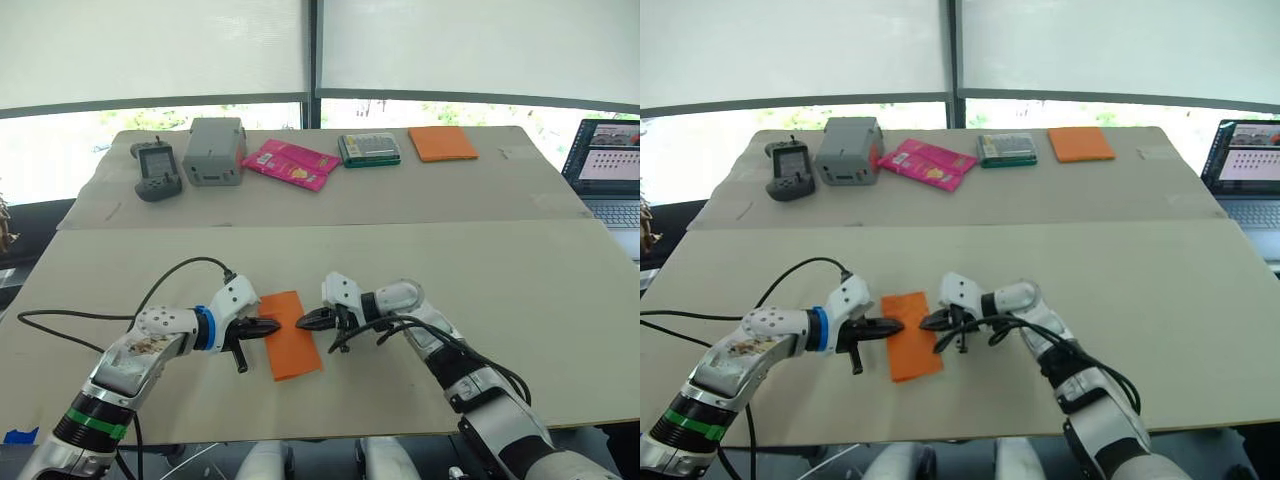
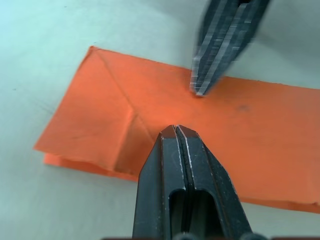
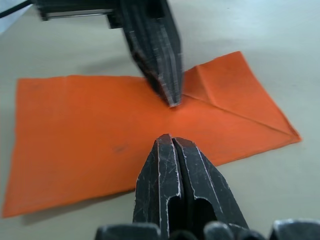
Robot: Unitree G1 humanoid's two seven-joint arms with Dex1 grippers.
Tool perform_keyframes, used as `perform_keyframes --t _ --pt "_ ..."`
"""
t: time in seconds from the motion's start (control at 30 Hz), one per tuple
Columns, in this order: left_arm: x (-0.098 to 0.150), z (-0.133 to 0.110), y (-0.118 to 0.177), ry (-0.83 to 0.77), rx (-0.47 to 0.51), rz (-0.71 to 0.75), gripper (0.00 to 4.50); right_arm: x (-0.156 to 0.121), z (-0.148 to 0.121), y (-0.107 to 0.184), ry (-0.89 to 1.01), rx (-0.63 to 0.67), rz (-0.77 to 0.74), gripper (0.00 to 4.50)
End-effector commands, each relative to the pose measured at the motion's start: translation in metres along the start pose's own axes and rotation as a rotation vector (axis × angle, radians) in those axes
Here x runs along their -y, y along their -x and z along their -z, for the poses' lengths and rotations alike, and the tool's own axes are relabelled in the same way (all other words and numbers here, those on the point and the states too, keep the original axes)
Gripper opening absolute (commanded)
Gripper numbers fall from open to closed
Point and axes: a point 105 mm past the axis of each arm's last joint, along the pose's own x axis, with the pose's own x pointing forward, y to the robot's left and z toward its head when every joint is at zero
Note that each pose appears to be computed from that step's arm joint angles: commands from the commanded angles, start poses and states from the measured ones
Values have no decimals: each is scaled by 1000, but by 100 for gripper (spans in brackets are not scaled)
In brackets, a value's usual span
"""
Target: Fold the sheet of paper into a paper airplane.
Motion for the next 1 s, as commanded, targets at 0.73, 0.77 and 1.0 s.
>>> perform_keyframes --t 0.73,0.77,1.0 --pt "-4 7 8 31 -27 17 0 -62 -12 39 -285 140 -113 6" --pt "-3 1 12 45 5 29 0 -61 -17 42 -293 161 -105 6" --pt "-7 -32 62 83 165 60 0 -65 -42 72 -331 189 -88 6"
